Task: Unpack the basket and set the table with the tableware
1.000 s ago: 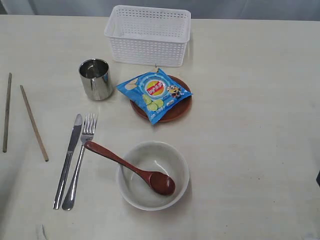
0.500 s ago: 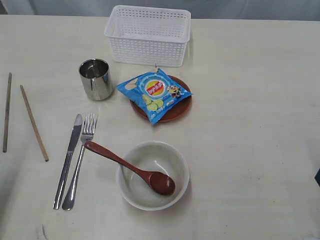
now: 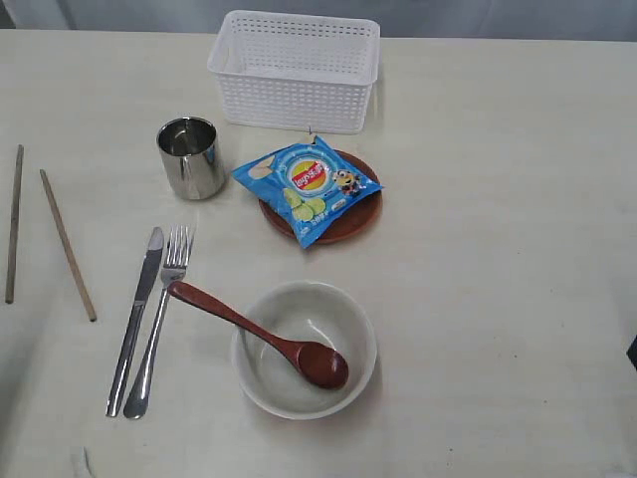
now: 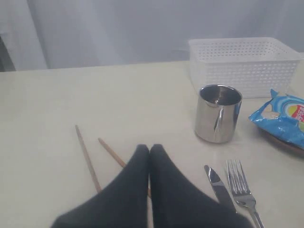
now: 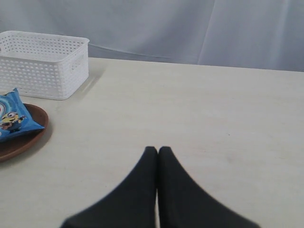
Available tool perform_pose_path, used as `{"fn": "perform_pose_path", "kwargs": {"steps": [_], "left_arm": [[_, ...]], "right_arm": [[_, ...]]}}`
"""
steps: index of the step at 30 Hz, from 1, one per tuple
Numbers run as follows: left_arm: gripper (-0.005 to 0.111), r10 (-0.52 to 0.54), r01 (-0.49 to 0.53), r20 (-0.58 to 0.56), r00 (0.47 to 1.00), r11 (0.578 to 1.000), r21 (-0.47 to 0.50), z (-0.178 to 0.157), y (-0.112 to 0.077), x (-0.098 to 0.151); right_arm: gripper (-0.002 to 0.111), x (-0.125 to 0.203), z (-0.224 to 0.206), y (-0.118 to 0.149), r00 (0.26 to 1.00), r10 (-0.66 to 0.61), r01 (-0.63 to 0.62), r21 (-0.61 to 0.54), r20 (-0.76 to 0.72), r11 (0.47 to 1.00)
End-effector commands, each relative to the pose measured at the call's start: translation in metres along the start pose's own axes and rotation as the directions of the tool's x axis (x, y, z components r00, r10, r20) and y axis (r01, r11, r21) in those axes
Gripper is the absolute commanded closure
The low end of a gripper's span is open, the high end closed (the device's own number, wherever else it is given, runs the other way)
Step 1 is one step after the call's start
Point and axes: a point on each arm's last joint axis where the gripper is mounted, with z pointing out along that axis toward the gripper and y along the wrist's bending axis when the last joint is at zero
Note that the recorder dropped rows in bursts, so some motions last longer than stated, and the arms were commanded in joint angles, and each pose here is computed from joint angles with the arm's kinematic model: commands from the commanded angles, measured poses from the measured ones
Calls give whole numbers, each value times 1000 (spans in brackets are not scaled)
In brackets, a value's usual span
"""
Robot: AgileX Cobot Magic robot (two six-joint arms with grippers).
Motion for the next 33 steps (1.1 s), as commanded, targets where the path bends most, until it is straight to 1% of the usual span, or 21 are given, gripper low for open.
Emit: {"fn": "perform_pose_path", "kwargs": {"steps": [1,2,4,5,6,7,8,9,10,12,14,15,16,17,19,21,23,26,29,31,33], "left_arm": [[107,39,-39,17,999,999,-9,0,1,0],[107,22,-22,38,999,1000,-5,0,0,-2],[107,-87,84,114,990,996,29,0,-2,-10],[107,-162,155,166,973,986,54,-1,-3,-15],[107,-205,193,230,951,978,75,-2,-3,-21],[107,-207,190,309,928,978,84,-5,-2,-28],[107,-206,183,406,890,978,95,-8,-1,-37],[107,-209,179,503,838,978,108,-13,0,-46],[107,-220,182,574,789,976,123,-17,1,-52],[107,-230,174,716,659,973,152,-29,2,-66],[107,-226,159,797,560,974,164,-38,3,-73],[107,-223,154,808,545,974,165,-39,3,-74],[107,-209,137,809,549,978,160,-40,2,-76],[107,-184,108,802,568,983,149,-40,0,-78],[107,-121,47,771,625,992,117,-40,-3,-83],[107,-118,58,718,686,992,108,-39,-3,-88],[107,-154,104,655,740,988,115,-39,-2,-93],[107,-150,119,511,846,989,93,-28,-2,-105],[107,-137,123,320,937,990,63,-8,-2,-126],[107,-134,129,153,979,991,41,13,-3,-139],[107,-134,134,6,991,991,21,35,-3,-150]], "right_arm": [[109,1,0,0,1000,2,-2,2,3,1000],[109,1,0,0,1000,2,-2,2,3,1000],[109,1,0,0,1000,2,-2,2,3,1000],[109,1,0,0,1000,2,-2,2,3,1000],[109,1,0,0,1000,2,-2,2,3,1000],[109,1,0,0,1000,2,-2,2,3,1000],[109,1,0,0,1000,2,-2,2,3,1000],[109,1,0,0,1000,2,-2,2,3,1000],[109,1,0,0,1000,2,-2,2,3,1000],[109,1,0,0,1000,2,-2,2,3,1000],[109,1,0,0,1000,2,-2,2,3,1000],[109,1,0,0,1000,2,-2,2,3,1000],[109,1,0,0,1000,2,-2,2,3,1000],[109,1,0,0,1000,2,-2,2,3,1000],[109,1,0,0,1000,2,-2,2,3,1000],[109,1,0,0,1000,2,-2,2,3,1000],[109,1,0,0,1000,2,-2,2,3,1000],[109,1,0,0,1000,2,-2,2,3,1000],[109,1,0,0,1000,2,-2,2,3,1000],[109,1,0,0,1000,2,-2,2,3,1000],[109,1,0,0,1000,2,-2,2,3,1000]]}}
